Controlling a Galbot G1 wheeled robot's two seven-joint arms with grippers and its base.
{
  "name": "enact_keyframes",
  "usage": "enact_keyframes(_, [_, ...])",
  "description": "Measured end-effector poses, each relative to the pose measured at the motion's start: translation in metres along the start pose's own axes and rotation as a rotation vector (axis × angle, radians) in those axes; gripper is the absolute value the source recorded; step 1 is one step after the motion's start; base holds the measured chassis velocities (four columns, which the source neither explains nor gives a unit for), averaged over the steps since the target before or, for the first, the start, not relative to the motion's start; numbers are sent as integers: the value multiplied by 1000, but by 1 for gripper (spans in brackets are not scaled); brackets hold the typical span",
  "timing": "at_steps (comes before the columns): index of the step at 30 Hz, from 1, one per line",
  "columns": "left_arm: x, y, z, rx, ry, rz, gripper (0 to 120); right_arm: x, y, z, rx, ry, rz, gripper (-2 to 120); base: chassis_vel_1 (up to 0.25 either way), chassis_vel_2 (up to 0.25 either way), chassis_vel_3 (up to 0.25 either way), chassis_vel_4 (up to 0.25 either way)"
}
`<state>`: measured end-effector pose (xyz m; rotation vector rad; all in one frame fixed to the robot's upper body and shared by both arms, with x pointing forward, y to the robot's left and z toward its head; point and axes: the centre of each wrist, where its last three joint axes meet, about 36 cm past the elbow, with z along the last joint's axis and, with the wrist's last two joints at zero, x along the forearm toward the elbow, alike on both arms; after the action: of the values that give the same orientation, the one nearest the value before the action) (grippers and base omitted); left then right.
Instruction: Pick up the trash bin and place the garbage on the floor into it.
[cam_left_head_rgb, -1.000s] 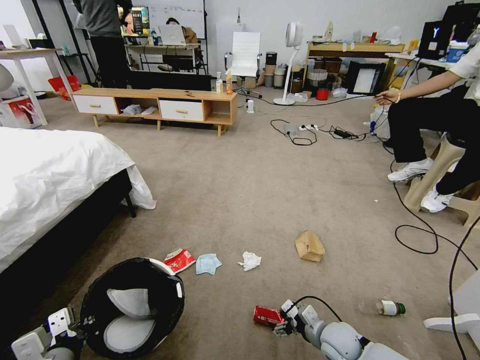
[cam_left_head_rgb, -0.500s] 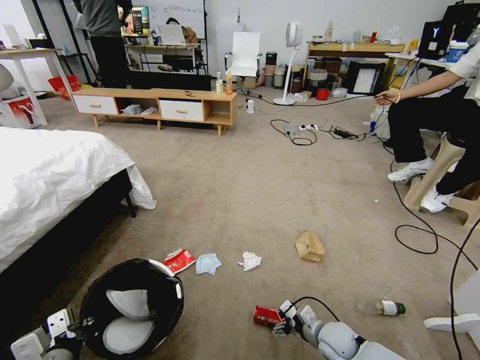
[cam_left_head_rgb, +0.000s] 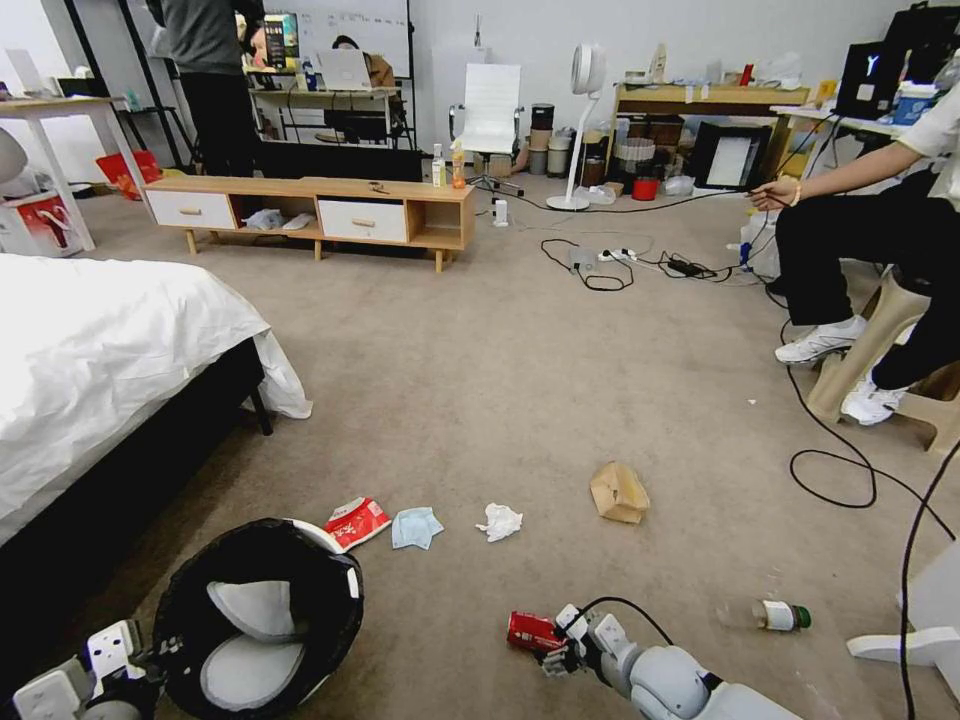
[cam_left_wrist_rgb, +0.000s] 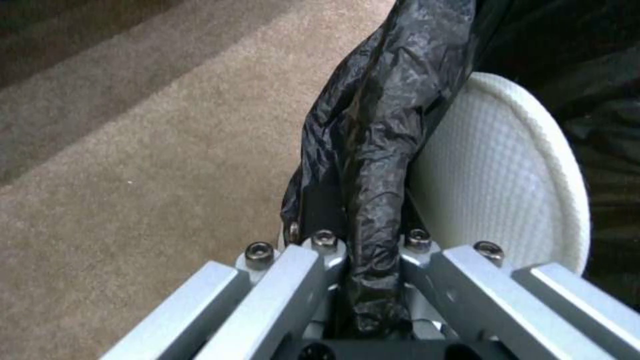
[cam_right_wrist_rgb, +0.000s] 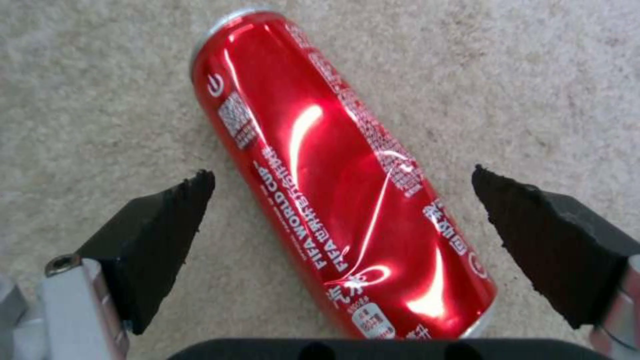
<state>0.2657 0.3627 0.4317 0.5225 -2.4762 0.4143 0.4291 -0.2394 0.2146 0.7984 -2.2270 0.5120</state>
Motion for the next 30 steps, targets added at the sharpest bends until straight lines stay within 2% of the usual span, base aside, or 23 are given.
enact_keyframes(18, [-2,0,3,-2,10,1,2,-13,-5,15,9,16,4,99,0,0,0,0])
enact_keyframes(24, [-4,0,4,-4,15,3,2,-18,-4,19,13,24,4,88,0,0,0,0])
enact_keyframes(30, [-4,0,5,-5,17,3,2,-22,-3,19,13,25,2,88,0,0,0,0])
